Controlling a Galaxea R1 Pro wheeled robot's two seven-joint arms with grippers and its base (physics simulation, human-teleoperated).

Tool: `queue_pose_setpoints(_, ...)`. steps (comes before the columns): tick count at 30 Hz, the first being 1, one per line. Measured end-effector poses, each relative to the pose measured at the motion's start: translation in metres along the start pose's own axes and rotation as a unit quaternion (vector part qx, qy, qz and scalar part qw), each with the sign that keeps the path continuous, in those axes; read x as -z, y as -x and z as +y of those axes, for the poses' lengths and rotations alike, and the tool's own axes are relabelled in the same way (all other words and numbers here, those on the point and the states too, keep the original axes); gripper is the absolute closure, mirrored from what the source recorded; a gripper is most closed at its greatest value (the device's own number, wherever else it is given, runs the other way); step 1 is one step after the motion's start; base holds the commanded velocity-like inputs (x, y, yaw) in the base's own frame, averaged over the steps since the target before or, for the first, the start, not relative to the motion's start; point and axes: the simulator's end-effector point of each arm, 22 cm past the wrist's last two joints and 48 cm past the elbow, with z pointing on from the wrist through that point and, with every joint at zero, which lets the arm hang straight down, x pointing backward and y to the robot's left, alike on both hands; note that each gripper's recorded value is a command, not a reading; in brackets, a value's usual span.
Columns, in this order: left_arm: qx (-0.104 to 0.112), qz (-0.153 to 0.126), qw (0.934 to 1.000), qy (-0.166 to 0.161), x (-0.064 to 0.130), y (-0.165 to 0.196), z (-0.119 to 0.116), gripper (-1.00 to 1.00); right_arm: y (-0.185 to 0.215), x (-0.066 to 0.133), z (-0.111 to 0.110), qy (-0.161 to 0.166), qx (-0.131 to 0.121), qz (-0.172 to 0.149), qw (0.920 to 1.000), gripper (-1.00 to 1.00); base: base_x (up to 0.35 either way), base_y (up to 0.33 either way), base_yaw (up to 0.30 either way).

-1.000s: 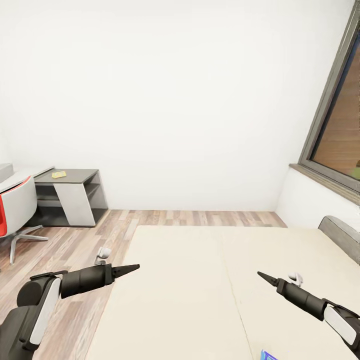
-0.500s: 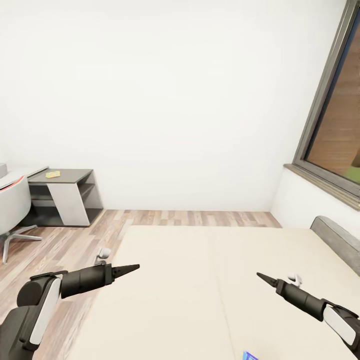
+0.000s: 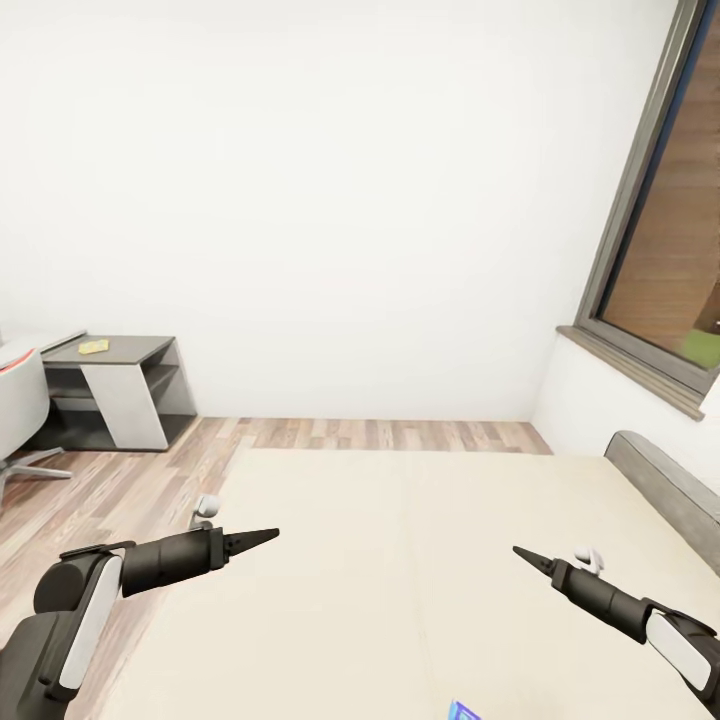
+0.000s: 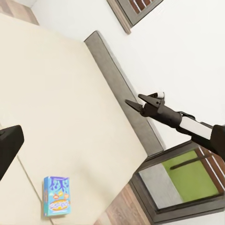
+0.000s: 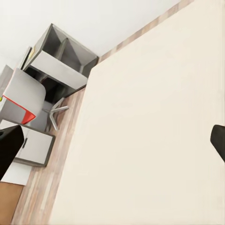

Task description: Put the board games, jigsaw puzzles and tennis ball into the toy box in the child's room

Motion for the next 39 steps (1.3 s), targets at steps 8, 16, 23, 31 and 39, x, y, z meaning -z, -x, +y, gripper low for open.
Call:
queue_pose_setpoints(8,0.003,0.001,1.0,0.001,-0.001,-0.001,0.003,-1.0,-0.003,-0.001,-0.003,-0.003,-0.002,0.003,1.0,-1.0,0.0,-0.237,0.0)
queue_pose_setpoints(16,0.003,0.001,1.0,0.001,-0.001,-0.001,0.003,-1.0,-0.003,-0.001,-0.003,-0.003,-0.002,0.003,1.0,-1.0,0.0,-0.199,0.0)
queue_pose_setpoints(23,0.003,0.001,1.0,0.001,-0.001,-0.001,0.003,-1.0,-0.005,0.0,-0.007,-0.012,-0.008,0.007,0.9999,-1.0,0.0,-0.024,0.0)
queue_pose_setpoints(31,0.003,0.001,1.0,0.001,0.0,-0.001,0.003,-1.0,-0.008,0.0,-0.022,-0.047,-0.014,0.014,0.9987,-1.0,0.0,-0.003,0.0)
queue_pose_setpoints(39,0.003,0.001,1.0,0.001,0.0,-0.001,0.003,-1.0,-0.025,-0.005,-0.031,-0.083,-0.046,0.049,0.9943,-1.0,0.0,0.0,0.0)
